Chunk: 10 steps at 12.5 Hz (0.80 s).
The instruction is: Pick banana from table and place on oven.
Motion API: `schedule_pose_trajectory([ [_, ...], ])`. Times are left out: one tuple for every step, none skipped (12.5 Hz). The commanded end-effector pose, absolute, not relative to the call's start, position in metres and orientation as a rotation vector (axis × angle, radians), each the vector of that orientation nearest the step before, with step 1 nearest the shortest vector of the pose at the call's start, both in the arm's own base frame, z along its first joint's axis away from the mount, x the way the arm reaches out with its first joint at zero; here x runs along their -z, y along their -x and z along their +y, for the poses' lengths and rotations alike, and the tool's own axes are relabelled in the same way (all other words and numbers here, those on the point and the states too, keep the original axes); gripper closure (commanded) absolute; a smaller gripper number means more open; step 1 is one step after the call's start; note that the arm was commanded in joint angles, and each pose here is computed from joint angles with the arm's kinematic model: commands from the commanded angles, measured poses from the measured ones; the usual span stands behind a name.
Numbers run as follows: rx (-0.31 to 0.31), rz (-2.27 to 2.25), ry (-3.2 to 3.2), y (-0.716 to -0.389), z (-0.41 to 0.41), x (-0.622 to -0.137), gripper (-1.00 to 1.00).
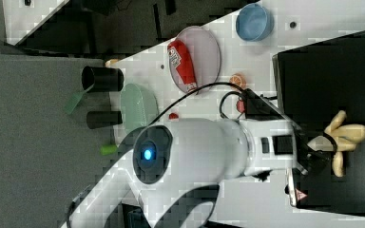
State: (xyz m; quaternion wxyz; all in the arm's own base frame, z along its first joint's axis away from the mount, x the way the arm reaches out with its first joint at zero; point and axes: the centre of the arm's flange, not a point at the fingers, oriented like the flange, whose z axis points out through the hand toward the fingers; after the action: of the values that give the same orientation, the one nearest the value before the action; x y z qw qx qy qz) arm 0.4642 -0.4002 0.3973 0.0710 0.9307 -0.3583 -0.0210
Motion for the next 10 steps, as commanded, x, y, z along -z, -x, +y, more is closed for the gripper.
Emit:
schedule_pose_trajectory([
  [-0.075, -0.899, -2.879, -0.495, -0.372, -0.442, -0.99],
  [-0.090, -0.883, -2.879, -0.498, -0.369, -0.450, -1.00],
  [-0.100, -0.859, -2.871, -0.499, -0.366, -0.464, -1.00],
  [-0.109, -0.837, -2.870, -0.500, -0.361, -0.483, -1.00],
  [-0.117, -0.822, -2.867, -0.501, -0.354, -0.507, -1.00],
  [-0.116, -0.829, -2.854, -0.500, -0.346, -0.532, -1.00],
  [-0.108, -0.842, -2.845, -0.497, -0.335, -0.556, -1.00],
  [-0.098, -0.862, -2.838, -0.494, -0.323, -0.580, -1.00],
  [-0.064, -0.892, -2.839, -0.490, -0.306, -0.597, -1.00],
  [-0.012, -0.955, -2.844, -0.486, -0.285, -0.608, -1.00],
])
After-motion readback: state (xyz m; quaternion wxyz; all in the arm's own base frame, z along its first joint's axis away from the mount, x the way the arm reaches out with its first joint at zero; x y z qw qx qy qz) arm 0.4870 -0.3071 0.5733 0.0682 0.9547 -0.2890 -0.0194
